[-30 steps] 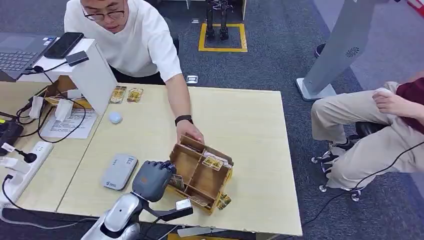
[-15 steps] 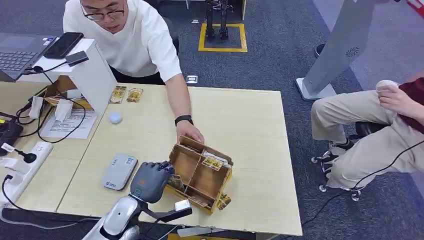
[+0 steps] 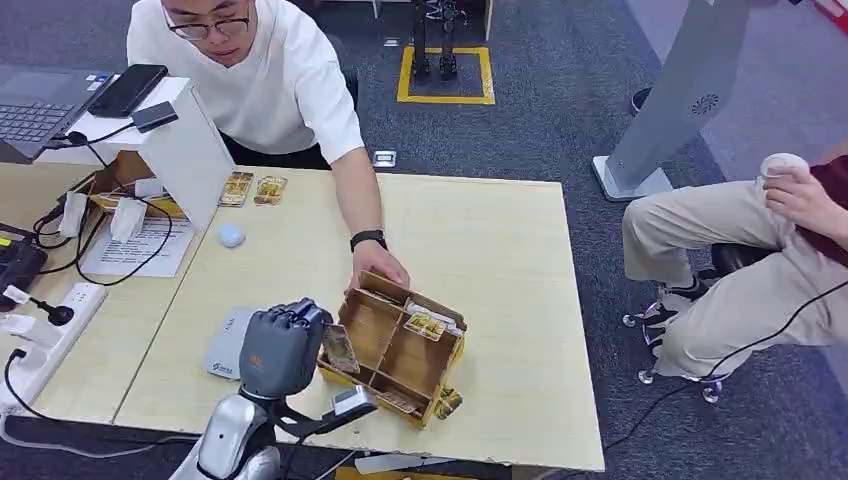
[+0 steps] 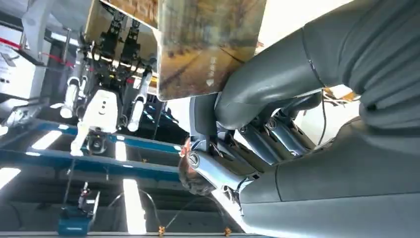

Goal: Pass the card to the sensor for recognition and then transmit it.

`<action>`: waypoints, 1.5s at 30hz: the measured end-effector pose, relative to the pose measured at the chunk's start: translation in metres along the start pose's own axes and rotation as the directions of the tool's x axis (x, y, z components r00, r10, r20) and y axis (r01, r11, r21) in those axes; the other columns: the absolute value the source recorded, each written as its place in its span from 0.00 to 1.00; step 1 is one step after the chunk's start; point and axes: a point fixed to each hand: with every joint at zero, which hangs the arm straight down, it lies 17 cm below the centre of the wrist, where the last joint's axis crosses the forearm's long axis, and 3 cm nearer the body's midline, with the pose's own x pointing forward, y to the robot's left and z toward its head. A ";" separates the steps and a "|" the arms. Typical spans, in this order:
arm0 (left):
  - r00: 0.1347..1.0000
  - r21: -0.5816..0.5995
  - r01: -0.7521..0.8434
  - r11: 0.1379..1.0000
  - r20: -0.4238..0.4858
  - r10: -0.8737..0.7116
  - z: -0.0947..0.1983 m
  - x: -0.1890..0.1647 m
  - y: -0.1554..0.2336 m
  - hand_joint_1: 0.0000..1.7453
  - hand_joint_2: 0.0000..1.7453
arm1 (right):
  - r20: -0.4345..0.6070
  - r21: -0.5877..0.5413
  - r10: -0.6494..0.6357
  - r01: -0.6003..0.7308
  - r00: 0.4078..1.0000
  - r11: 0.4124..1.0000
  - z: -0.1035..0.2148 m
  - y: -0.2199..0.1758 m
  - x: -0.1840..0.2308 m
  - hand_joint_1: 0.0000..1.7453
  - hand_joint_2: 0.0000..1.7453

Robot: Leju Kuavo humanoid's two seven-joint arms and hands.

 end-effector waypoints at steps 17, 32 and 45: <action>0.994 0.156 -0.105 0.982 -0.003 0.107 -0.017 0.002 0.044 1.00 1.00 | 0.002 0.002 0.004 -0.004 1.000 1.000 0.000 0.000 0.000 0.00 1.00; 0.956 0.346 -0.213 0.914 -0.117 0.267 -0.038 -0.030 0.078 1.00 1.00 | 0.003 0.005 0.013 -0.013 1.000 1.000 0.000 0.001 0.000 0.00 1.00; 0.867 0.437 -0.278 0.856 -0.269 0.419 -0.054 -0.075 0.072 1.00 1.00 | -0.009 0.008 0.022 -0.022 1.000 1.000 0.000 0.002 -0.001 0.00 1.00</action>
